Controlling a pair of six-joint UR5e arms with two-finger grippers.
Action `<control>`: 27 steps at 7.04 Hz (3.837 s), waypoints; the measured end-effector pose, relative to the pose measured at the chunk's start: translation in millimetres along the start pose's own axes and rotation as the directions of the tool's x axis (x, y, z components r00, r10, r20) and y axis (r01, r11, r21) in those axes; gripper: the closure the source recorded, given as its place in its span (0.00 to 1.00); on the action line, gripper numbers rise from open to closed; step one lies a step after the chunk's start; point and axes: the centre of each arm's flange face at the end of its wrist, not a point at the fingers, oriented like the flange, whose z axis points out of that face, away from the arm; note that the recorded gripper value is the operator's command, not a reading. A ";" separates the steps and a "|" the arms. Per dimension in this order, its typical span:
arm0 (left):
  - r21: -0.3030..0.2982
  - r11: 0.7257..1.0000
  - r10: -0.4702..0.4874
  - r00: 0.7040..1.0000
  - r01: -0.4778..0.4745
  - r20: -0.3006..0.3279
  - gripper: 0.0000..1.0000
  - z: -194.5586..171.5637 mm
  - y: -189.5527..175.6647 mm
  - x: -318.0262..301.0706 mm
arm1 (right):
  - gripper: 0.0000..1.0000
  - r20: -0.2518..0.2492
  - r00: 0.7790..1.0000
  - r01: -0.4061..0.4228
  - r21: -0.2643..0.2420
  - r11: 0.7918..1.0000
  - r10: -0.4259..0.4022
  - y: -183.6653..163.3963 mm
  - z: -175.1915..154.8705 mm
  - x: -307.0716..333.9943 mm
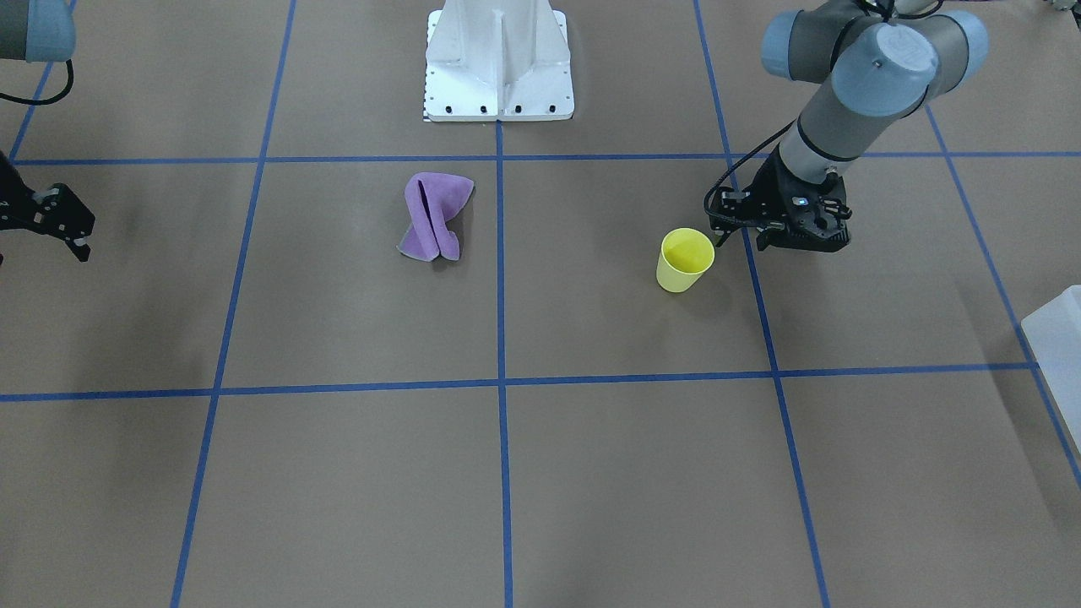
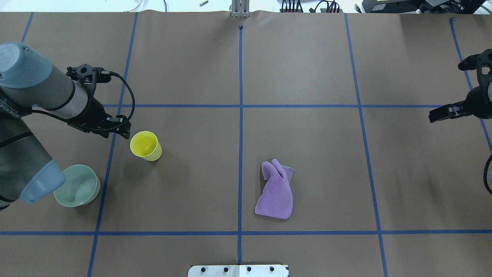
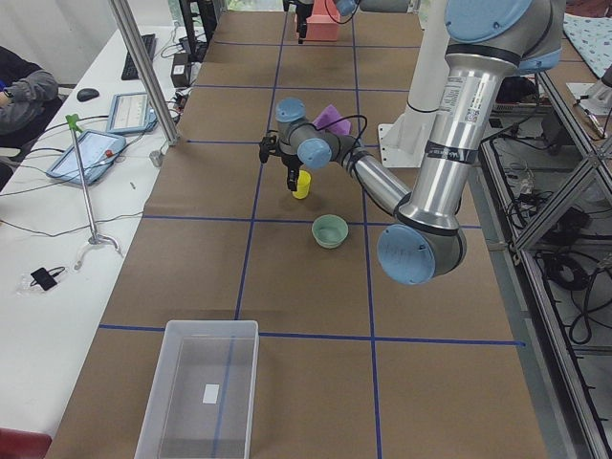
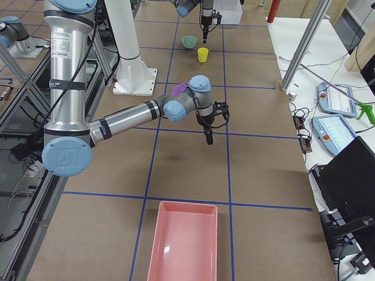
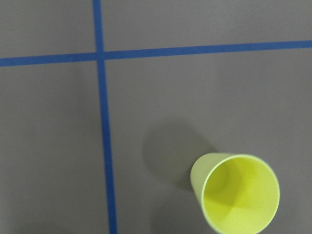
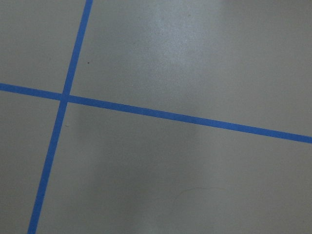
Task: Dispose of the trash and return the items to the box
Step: 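Reach the left gripper to the yellow cup and grasp its rim, then lift the yellow cup with the left gripper and carry it into the clear bin, then release the yellow cup in the clear bin and withdraw the left gripper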
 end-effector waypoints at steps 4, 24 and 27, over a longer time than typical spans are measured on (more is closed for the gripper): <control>-0.019 1.000 0.013 1.000 -0.013 -0.004 0.74 35.7 -10.8 6.5 | 0.00 0.000 1.000 0.002 -0.001 1.000 -0.002 0.1 0.3 -0.9; -0.039 0.967 0.256 0.954 -0.253 0.153 1.00 -84.0 -152.8 -598.2 | 0.00 -0.001 1.000 0.015 -0.004 1.000 -0.015 -3.0 7.3 -8.5; -0.024 0.976 0.216 0.966 -0.215 0.143 0.83 -44.3 -156.6 -574.4 | 0.00 -0.001 1.000 0.016 0.000 1.000 -0.016 -4.1 6.6 -9.5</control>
